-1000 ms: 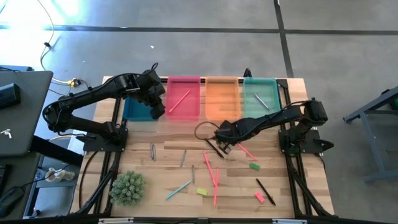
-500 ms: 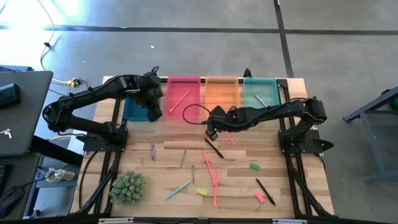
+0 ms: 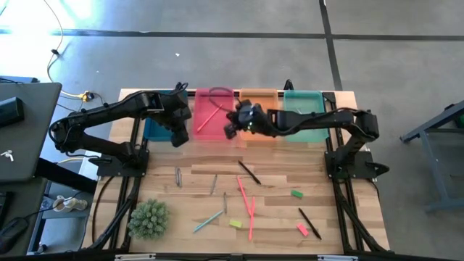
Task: Sort crayons/erasers/pens/pencils in bins
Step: Put the pink pencil into the pink bin
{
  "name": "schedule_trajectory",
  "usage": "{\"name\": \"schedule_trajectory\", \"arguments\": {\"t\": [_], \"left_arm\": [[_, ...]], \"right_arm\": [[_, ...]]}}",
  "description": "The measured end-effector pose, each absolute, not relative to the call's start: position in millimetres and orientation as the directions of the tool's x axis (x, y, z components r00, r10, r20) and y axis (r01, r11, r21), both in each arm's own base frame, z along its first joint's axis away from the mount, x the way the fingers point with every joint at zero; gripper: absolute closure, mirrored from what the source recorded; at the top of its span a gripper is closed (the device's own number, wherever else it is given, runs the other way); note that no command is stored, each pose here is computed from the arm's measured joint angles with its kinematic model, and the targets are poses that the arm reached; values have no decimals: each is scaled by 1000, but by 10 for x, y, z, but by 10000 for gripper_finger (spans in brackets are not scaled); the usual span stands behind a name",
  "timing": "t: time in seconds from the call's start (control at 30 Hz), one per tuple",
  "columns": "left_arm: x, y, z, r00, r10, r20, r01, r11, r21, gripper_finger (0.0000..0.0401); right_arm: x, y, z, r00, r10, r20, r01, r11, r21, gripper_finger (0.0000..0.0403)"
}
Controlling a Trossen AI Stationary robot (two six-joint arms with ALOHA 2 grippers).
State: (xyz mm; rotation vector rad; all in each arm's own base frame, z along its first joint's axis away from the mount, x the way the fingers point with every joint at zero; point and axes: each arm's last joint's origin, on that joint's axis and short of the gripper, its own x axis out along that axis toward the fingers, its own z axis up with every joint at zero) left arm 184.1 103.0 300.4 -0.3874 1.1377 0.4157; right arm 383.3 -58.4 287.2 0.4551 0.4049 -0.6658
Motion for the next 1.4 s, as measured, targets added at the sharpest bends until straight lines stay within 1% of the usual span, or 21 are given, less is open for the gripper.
{"name": "schedule_trajectory", "arguments": {"t": [0.17,0.3,0.43,0.53,0.7,0.8,0.93,1.23,1.4], "left_arm": [[1844,1032,3006,364,122,-923,-504,859,-85,208],[1844,1033,3006,364,123,-923,-505,859,-85,208],[1845,1034,3006,365,123,-923,-504,859,-85,208],[1845,1034,3006,365,124,-923,-505,859,-84,208],[1844,1036,3006,361,131,-923,-507,858,-77,208],[1844,1036,3006,361,131,-923,-508,858,-77,208],[1844,1036,3006,361,131,-923,-508,858,-77,208],[1845,1037,3007,360,134,-923,-509,858,-74,208],[1845,1038,3007,361,134,-923,-508,858,-74,208]], "right_arm": [[3863,-819,2999,756,-546,-360,653,666,361,393],[3881,-986,3065,766,-584,-269,639,648,414,393],[3969,-1137,2980,766,-607,-212,631,647,427,393],[4047,-1229,2820,777,-586,-227,624,674,395,393],[4130,-1338,2549,799,-522,-299,602,693,396,393],[4152,-1385,2453,803,-501,-322,595,699,396,393],[4173,-1446,2341,821,-450,-352,564,736,375,393],[4138,-1593,2229,794,-463,-394,597,717,360,393],[4091,-1687,2208,775,-477,-415,622,695,362,382]]}}
